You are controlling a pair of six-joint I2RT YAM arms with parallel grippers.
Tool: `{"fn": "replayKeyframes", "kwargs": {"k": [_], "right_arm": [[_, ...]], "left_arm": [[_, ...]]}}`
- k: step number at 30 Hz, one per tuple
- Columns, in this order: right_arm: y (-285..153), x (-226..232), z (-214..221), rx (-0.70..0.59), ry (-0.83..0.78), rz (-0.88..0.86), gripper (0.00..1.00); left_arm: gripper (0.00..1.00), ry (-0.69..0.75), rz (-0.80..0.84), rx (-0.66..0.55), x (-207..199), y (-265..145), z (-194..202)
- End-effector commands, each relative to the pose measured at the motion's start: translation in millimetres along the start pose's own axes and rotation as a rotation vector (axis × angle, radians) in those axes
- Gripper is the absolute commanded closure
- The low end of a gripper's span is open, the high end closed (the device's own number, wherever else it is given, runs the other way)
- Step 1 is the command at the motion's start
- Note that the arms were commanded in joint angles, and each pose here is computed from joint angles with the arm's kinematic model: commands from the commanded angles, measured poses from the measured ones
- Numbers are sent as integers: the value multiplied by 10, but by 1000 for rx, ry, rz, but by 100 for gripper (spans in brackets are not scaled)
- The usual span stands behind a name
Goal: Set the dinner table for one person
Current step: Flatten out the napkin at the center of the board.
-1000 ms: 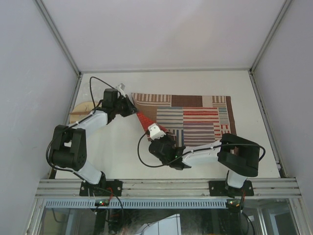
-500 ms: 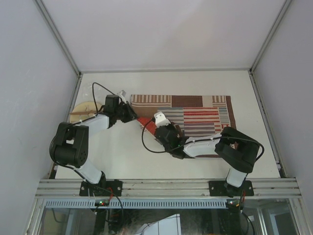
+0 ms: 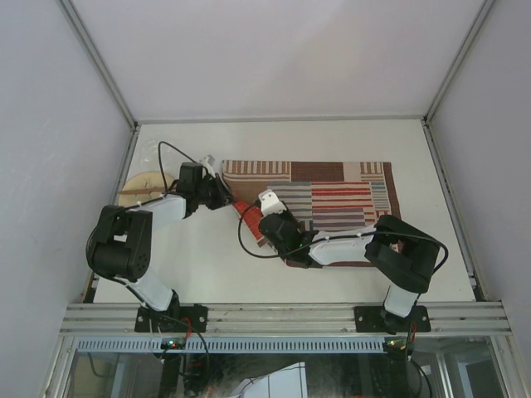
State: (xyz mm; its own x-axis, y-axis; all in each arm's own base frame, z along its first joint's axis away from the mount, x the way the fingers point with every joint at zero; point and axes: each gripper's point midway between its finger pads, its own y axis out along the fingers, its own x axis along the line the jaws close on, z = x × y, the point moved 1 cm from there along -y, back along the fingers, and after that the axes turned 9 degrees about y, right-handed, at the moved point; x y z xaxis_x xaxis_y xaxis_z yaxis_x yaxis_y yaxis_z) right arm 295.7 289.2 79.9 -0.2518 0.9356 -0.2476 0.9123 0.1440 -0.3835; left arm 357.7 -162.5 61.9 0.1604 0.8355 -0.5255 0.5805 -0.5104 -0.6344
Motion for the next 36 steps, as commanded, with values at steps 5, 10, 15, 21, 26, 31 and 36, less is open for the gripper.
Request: {"fn": "replayKeyframes", "kwargs": {"k": [5, 10, 15, 21, 26, 31, 36], "right_arm": [[-435, 290, 162, 24, 43, -64, 58], [-602, 579, 501, 30, 11, -89, 58], [-618, 704, 702, 7, -46, -68, 58], [-521, 635, 755, -42, -118, 14, 60], [-438, 565, 772, -78, -211, 91, 61], [-358, 486, 722, -123, -346, 186, 62], [-280, 489, 652, -160, -371, 214, 62]], "left_arm": [[91, 20, 41, 7, -155, -29, -124], [91, 21, 42, 6, -161, -42, -133], [91, 26, 47, 7, -178, -61, -139], [91, 31, 51, 1, -200, -80, -159], [91, 33, 54, 1, -205, -83, -159], [91, 34, 52, 3, -195, -78, -145], [91, 31, 50, 6, -179, -64, -126]]}}
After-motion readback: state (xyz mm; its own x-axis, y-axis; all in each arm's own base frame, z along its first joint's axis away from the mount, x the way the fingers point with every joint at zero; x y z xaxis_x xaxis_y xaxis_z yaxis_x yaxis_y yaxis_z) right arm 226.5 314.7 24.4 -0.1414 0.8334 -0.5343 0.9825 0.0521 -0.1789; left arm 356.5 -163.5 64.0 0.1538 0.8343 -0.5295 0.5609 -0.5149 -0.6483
